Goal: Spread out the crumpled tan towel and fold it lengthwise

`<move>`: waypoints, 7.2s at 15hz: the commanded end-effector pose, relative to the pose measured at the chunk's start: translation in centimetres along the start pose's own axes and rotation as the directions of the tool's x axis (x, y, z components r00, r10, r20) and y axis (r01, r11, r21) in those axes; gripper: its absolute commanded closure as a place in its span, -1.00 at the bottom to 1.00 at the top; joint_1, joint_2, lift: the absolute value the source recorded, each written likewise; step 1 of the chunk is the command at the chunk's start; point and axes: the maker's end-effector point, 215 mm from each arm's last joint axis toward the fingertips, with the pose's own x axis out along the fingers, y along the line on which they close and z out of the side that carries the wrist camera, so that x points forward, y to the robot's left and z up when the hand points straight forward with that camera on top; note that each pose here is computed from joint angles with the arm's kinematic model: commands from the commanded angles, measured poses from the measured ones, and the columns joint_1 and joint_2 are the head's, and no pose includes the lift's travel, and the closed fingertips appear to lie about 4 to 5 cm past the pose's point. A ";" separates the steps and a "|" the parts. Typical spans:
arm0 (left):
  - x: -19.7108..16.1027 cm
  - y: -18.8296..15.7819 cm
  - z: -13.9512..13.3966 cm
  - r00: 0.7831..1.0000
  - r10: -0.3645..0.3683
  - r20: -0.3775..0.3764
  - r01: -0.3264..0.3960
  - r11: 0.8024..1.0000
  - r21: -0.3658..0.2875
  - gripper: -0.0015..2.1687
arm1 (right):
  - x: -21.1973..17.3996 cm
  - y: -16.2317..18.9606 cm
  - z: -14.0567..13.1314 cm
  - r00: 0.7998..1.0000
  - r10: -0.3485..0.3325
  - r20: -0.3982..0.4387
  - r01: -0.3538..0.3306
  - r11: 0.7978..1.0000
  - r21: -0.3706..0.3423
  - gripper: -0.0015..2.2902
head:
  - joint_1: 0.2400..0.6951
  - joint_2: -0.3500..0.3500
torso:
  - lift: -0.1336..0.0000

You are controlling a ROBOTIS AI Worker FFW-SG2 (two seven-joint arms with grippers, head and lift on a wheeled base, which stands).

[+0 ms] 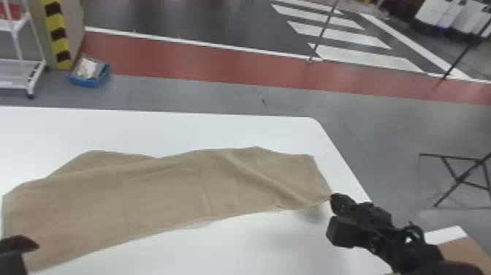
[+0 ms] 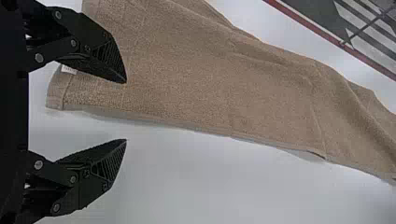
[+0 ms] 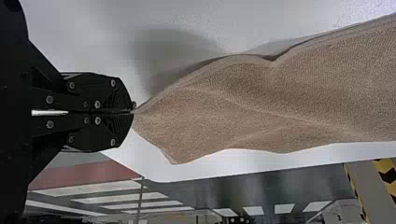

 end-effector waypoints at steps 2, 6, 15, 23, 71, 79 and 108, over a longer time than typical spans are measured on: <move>0.3 0.6 -0.7 1.000 -0.008 -0.019 0.008 1.000 -0.014 -0.52 | -0.1 0.0 -0.2 1.000 0.000 -0.002 0.000 1.000 0.002 0.00 | 1.00 -1.00 | -0.86; 0.4 1.3 -1.5 0.999 -0.011 -0.040 0.011 1.000 -0.016 -0.38 | -0.1 -0.1 -0.4 1.000 -0.002 -0.004 0.002 1.000 0.004 0.00 | 1.00 -0.99 | -0.86; -0.1 0.7 -3.6 0.995 -0.042 -0.089 0.040 0.999 -0.026 -0.40 | -0.1 -0.2 -0.8 1.000 -0.004 -0.008 0.004 1.000 0.006 0.00 | 1.00 -0.94 | -0.86; 1.3 0.5 -4.9 0.990 -0.039 -0.135 0.039 0.999 -0.001 -0.40 | -0.2 -0.4 -1.0 1.000 -0.005 -0.013 0.006 1.000 0.005 0.00 | 1.00 -0.91 | -0.86; -6.7 13.9 -1.1 0.944 0.301 0.135 -0.240 0.907 -0.345 0.30 | -7.9 -5.6 5.7 0.981 -0.123 0.147 0.042 0.886 0.462 0.00 | 1.00 -0.54 | -0.86; -6.7 13.8 -4.6 0.979 0.198 0.054 -0.178 0.950 -0.257 0.30 | -4.2 -4.6 3.5 0.991 -0.064 0.120 -0.003 0.869 0.494 0.00 | 1.00 -0.38 | -0.86; -4.2 15.7 -6.0 0.994 0.089 0.056 -0.078 0.981 -0.179 0.30 | -6.1 -6.3 12.8 0.948 0.206 0.244 -0.319 0.657 0.683 -0.72 | 1.00 -0.33 | -0.86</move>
